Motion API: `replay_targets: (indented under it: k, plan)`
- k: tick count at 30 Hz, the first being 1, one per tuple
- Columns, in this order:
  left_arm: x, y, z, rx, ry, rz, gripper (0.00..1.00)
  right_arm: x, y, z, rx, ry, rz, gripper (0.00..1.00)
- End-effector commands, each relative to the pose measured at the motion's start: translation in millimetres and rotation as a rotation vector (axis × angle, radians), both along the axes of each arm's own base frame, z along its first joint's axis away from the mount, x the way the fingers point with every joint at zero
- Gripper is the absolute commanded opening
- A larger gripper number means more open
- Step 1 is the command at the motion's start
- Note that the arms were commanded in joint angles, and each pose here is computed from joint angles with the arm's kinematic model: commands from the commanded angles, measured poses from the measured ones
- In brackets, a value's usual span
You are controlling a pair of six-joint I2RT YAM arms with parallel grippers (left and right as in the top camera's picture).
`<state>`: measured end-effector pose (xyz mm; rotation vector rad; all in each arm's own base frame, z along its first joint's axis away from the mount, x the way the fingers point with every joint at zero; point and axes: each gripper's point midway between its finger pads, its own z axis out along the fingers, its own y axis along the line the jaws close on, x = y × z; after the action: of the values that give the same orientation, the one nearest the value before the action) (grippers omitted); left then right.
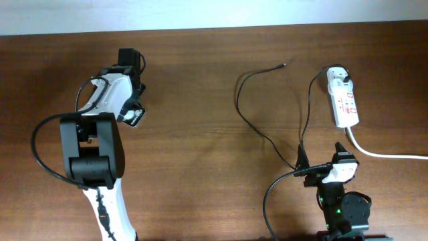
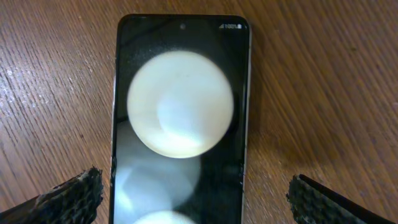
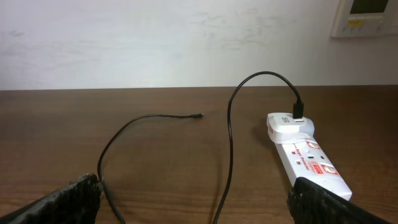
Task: Plug charger to phone and switch on socket
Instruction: 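Move the left gripper over the black phone and lower onto it, then grasp the phone with the left gripper and lift it upright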
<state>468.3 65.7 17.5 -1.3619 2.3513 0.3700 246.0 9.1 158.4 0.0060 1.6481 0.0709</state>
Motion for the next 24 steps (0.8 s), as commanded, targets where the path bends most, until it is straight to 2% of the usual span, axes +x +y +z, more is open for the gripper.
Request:
replay_targets:
  k: [1,9,17,21,24]
  plan:
    - [-4.3,12.2,-16.2,0.028,0.039,0.027,0.99,0.0,0.8,-2.6,-0.005,0.001,0.001,0.99]
    - [-24.6,12.5,-39.0,0.023,0.149,0.028,0.99,0.0,0.8,-2.6,-0.005,0.001,0.001,0.99]
    - [-36.8,3.9,-66.2,-0.218,0.181,0.037,0.99,0.0,0.8,-2.6,-0.005,0.001,0.001,0.99]
    - [-41.6,0.5,-79.8,-0.239,0.238,-0.054,1.0,0.0,0.8,-2.6,-0.005,0.001,0.001,0.99]
    - [-47.3,-1.0,-80.9,-0.247,0.267,-0.067,0.88,0.0,0.8,-2.6,-0.005,0.001,0.001,0.99]
